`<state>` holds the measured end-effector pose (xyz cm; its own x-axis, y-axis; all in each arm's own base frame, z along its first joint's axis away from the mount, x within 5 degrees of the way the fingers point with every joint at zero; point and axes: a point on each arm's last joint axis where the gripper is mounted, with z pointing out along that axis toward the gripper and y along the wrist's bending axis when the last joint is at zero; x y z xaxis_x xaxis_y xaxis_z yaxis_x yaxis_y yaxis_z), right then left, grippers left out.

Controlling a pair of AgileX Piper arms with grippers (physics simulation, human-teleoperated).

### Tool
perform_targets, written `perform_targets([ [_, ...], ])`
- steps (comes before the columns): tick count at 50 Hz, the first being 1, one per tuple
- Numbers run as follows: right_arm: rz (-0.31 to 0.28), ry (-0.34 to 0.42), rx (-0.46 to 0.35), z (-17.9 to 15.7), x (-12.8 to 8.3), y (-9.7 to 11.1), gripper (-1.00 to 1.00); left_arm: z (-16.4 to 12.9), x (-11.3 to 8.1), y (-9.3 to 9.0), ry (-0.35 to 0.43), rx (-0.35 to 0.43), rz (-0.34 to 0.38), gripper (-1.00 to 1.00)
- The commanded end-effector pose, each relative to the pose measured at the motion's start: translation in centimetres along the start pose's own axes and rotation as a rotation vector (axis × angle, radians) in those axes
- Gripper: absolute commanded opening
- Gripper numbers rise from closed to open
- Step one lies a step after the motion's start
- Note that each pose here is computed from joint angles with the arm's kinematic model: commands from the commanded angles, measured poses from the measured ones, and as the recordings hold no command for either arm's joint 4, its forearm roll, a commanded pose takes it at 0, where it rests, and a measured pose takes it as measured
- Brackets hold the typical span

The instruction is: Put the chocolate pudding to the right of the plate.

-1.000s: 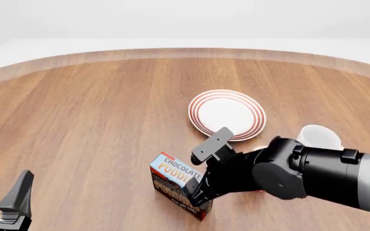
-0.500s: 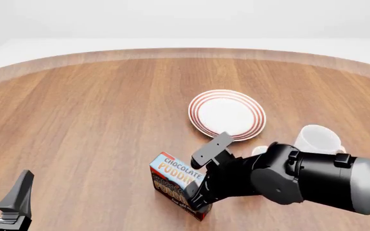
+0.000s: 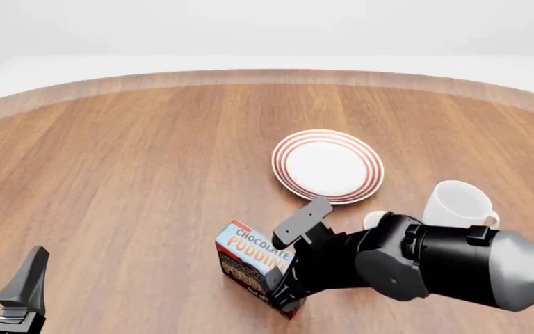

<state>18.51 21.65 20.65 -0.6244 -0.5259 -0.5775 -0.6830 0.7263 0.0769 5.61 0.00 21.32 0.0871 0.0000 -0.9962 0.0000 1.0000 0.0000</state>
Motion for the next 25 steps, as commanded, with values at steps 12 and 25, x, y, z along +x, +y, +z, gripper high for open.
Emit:
perform_targets([
  [12,0.007,-0.008,0.020,0.0,0.4,-1.1,-1.00,0.0,0.0,0.0,0.000,0.000,0.000,1.00],
  [25,0.003,-0.006,0.017,0.0,0.1,-0.9,-1.00,0.0,0.0,0.0,0.000,0.000,0.000,1.00],
])
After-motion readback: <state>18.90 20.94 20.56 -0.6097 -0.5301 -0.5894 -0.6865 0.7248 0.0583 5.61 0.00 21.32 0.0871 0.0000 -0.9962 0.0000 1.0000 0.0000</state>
